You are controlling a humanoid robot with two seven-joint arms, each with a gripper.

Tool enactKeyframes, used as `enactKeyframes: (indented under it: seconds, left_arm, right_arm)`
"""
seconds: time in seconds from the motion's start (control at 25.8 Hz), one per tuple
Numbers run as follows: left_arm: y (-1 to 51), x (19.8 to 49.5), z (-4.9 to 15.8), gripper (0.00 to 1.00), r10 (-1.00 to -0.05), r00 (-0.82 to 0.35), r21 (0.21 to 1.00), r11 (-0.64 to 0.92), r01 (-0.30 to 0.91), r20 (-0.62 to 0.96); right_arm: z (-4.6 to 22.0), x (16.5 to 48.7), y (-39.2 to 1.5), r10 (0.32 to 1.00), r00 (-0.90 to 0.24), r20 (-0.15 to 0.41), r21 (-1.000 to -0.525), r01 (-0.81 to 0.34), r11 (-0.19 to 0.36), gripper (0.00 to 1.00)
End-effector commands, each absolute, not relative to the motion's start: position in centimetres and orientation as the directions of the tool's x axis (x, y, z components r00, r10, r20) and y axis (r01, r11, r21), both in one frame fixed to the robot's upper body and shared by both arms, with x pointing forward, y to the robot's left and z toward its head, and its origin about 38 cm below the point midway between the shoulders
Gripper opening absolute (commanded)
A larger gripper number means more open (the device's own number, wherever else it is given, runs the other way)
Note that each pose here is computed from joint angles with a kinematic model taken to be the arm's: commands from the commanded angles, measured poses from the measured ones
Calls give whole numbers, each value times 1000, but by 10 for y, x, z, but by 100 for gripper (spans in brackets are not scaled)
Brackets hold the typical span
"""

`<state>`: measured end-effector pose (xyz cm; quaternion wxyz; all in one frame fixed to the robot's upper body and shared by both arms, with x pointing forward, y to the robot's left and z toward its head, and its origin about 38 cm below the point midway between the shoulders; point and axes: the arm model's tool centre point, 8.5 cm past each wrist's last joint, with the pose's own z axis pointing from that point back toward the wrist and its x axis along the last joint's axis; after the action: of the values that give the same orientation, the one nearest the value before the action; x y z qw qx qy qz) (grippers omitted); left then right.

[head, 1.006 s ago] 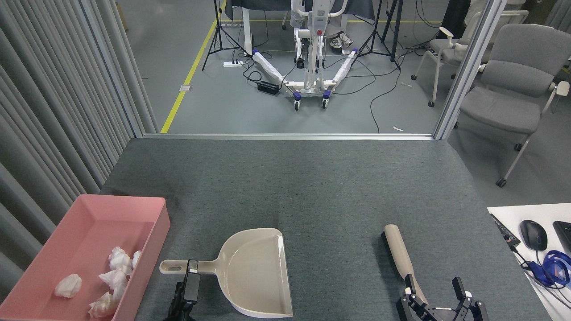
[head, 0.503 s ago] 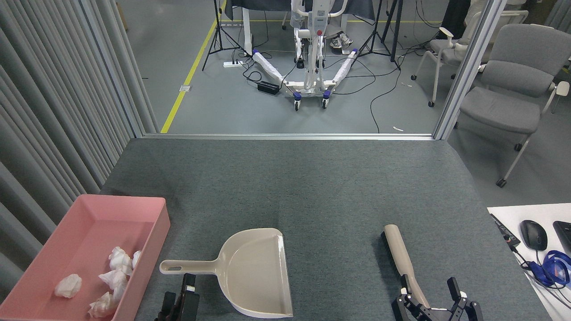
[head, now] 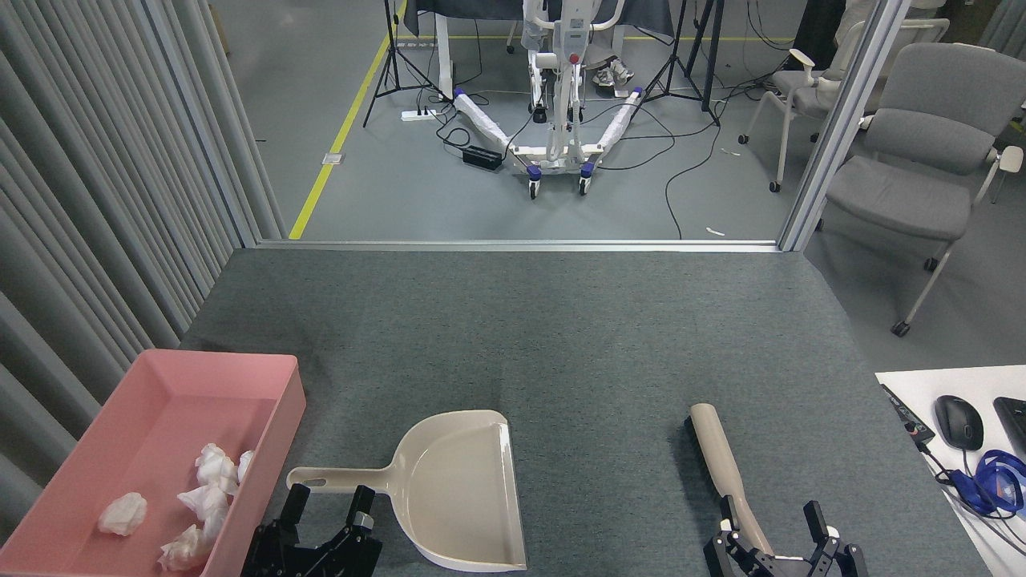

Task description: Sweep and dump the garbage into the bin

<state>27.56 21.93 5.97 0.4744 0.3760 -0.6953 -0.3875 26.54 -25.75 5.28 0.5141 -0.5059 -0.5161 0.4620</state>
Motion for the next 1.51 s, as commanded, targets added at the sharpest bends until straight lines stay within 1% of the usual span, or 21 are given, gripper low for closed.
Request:
enactKeyframes:
  seconds: [0.0, 0.15, 0.23, 0.31, 0.39, 0.5, 0.7, 0.81, 0.93, 1.08, 1.16, 1.32, 1.47]
  left_arm:
    - [249, 284, 69, 98, -929, -302, 947, 272, -171, 213]
    - [313, 301, 93, 98, -968, -238, 970, 132, -205, 81]
    - [335, 306, 91, 98, -973, -222, 978, 107, -181, 65]
    - [345, 315, 87, 98, -969, -236, 981, 109, -163, 69]
    - [346, 317, 82, 98, -967, -245, 982, 116, -151, 77]
    - [342, 317, 82, 98, -958, -275, 981, 127, -148, 82]
    - [328, 319, 86, 98, -950, -292, 974, 164, -159, 113]
    - [324, 329, 91, 98, -949, -293, 974, 165, -156, 114]
    - [313, 337, 92, 98, -949, -292, 969, 175, -175, 119]
    - [316, 339, 93, 98, -953, -284, 971, 159, -180, 104]
    - [323, 340, 93, 98, -959, -270, 974, 134, -181, 82]
    - [335, 336, 99, 98, -952, -298, 974, 133, -181, 75]
    - [329, 332, 91, 98, -954, -297, 982, 101, -160, 50]
  right_arm:
    - [53, 265, -257, 997, 47, 66, -997, 47, 63, 98]
    - [52, 265, -256, 997, 53, 52, -998, 47, 49, 98]
    - [52, 265, -255, 997, 54, 52, -998, 48, 49, 98]
    - [52, 265, -255, 997, 54, 52, -998, 48, 49, 98]
    - [52, 265, -254, 997, 55, 55, -997, 48, 52, 98]
    - [51, 264, -254, 997, 56, 57, -997, 46, 55, 98]
    - [52, 265, -250, 995, 64, 72, -996, 52, 68, 98]
    - [52, 266, -248, 994, 72, 81, -996, 53, 77, 98]
    - [54, 269, -249, 994, 78, 81, -995, 60, 76, 98]
    - [55, 270, -249, 994, 79, 79, -995, 63, 74, 98]
    - [57, 273, -250, 993, 86, 77, -995, 72, 71, 98]
    - [64, 285, -252, 993, 92, 75, -993, 100, 65, 98]
    - [68, 299, -254, 993, 90, 72, -992, 112, 62, 98]
